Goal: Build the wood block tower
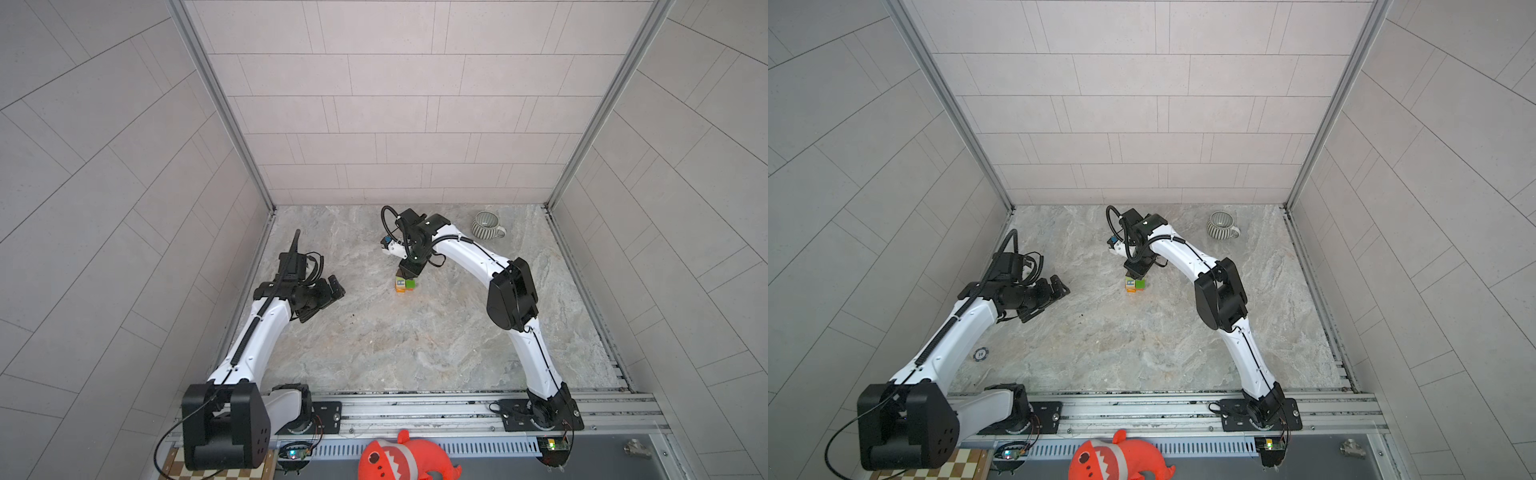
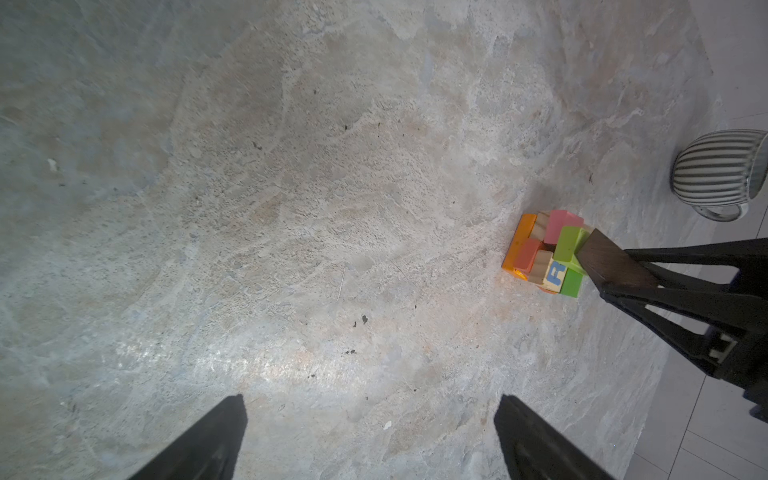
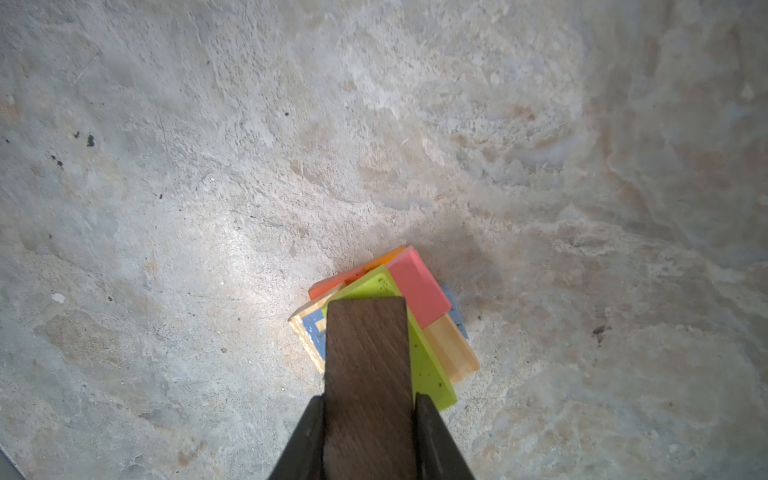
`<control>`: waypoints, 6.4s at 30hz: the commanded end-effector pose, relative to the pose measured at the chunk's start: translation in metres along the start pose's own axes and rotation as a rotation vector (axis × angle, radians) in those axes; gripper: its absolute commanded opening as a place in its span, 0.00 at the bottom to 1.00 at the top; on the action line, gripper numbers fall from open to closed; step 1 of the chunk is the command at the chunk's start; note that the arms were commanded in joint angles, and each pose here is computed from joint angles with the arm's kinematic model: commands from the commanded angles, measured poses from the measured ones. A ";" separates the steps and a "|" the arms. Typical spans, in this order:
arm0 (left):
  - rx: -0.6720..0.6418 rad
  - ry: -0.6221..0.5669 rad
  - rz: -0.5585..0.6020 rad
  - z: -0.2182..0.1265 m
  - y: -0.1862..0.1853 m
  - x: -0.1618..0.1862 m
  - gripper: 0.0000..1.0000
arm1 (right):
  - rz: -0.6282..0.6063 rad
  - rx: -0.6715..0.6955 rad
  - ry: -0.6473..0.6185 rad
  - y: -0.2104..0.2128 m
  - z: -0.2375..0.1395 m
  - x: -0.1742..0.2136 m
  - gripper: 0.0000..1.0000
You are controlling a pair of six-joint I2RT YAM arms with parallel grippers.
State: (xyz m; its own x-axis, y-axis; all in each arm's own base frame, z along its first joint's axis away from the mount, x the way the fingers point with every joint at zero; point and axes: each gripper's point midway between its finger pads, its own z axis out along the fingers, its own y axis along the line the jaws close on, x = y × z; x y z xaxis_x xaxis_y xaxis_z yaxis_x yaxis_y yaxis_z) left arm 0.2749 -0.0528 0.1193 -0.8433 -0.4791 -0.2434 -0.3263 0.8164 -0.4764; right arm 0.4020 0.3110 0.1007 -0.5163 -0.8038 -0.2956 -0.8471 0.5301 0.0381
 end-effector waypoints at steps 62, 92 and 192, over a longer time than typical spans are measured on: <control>0.011 -0.118 0.075 -0.043 -0.027 -0.011 1.00 | 0.083 0.098 -0.446 0.016 -0.136 -0.023 0.59; -0.238 -0.446 0.368 -0.034 -0.064 -0.044 1.00 | 0.846 0.943 -0.754 -0.027 -0.185 0.274 1.00; -0.400 -1.052 0.516 0.027 0.048 -0.111 1.00 | 0.789 1.223 -0.786 -0.151 -0.103 0.296 0.99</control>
State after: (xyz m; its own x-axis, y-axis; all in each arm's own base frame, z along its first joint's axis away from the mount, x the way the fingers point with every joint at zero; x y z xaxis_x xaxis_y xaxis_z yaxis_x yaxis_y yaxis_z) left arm 0.3806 0.0364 0.0960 -0.2940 0.0295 -0.9553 -0.3410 0.9305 0.1337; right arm 0.3751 -0.0363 0.0986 -0.2914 -0.1115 -0.9501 0.3512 0.9114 -0.2146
